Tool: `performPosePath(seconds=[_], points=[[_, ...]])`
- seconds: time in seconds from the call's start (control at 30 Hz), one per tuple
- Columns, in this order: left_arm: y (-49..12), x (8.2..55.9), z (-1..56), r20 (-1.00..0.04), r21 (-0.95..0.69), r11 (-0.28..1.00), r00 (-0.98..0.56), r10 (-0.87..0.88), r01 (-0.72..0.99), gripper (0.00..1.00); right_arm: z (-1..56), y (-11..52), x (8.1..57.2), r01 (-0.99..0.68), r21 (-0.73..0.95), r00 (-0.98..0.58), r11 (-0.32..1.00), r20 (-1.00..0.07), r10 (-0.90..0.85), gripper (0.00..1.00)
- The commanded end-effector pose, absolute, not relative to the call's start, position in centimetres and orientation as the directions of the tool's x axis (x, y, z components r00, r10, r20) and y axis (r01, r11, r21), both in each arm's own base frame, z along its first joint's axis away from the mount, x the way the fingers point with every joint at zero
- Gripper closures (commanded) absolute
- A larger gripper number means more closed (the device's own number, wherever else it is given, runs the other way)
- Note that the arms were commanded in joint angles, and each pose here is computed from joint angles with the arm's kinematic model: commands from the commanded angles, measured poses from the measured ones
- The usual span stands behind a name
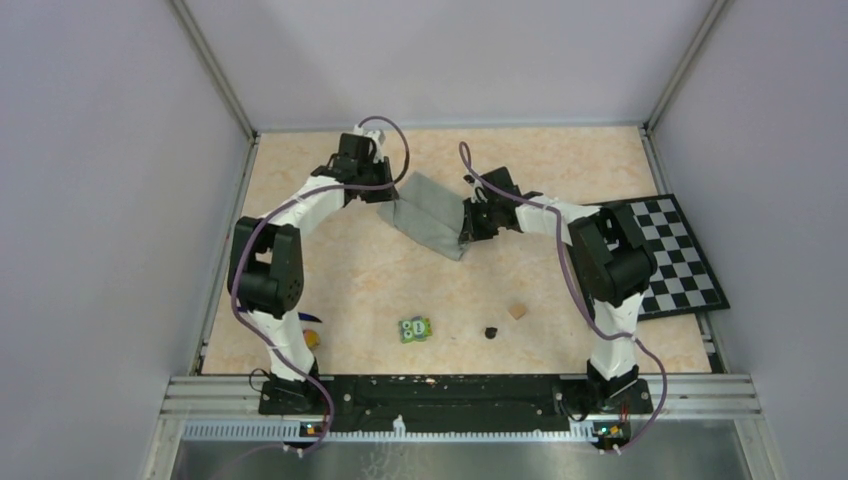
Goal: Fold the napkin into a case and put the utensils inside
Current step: Smooth out the 2/3-rectangle-folded napkin at the center of the board.
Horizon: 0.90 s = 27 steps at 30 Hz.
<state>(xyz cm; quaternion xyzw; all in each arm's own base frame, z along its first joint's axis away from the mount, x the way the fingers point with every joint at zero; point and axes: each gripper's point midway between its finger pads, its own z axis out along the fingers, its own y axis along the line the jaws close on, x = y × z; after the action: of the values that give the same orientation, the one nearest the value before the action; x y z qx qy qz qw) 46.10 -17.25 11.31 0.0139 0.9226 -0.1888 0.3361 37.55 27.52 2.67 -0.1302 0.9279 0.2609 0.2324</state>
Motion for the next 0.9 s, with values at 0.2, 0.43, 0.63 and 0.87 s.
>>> performPosePath(seconds=[0.2, 0.43, 0.63, 0.87], points=[[-18.8, 47.8, 7.7, -0.548, -0.565, 0.811, -0.803, -0.233, 0.15, 0.87, 2.8, 26.6, 39.1, -0.336, 0.383, -0.843, 0.861, -0.53, -0.094, 1.0], [-16.5, 49.0, 2.6, -0.491, -0.534, 0.844, -0.83, -0.263, 0.049, 0.9, 7.4, 27.0, 39.6, -0.388, 0.29, -0.773, 0.875, -0.619, -0.138, 0.69], [-16.0, 48.1, 1.2, -0.466, -0.521, 0.853, -0.843, -0.268, 0.016, 0.9, 10.0, 33.5, 38.5, -0.519, 0.525, -0.785, 0.675, -0.605, -0.133, 0.59], [-15.7, 48.0, 0.8, -0.457, -0.493, 0.87, -0.854, -0.25, 0.009, 0.91, 9.1, 38.1, 37.8, -0.528, 0.723, -0.838, 0.446, -0.529, -0.135, 0.57]])
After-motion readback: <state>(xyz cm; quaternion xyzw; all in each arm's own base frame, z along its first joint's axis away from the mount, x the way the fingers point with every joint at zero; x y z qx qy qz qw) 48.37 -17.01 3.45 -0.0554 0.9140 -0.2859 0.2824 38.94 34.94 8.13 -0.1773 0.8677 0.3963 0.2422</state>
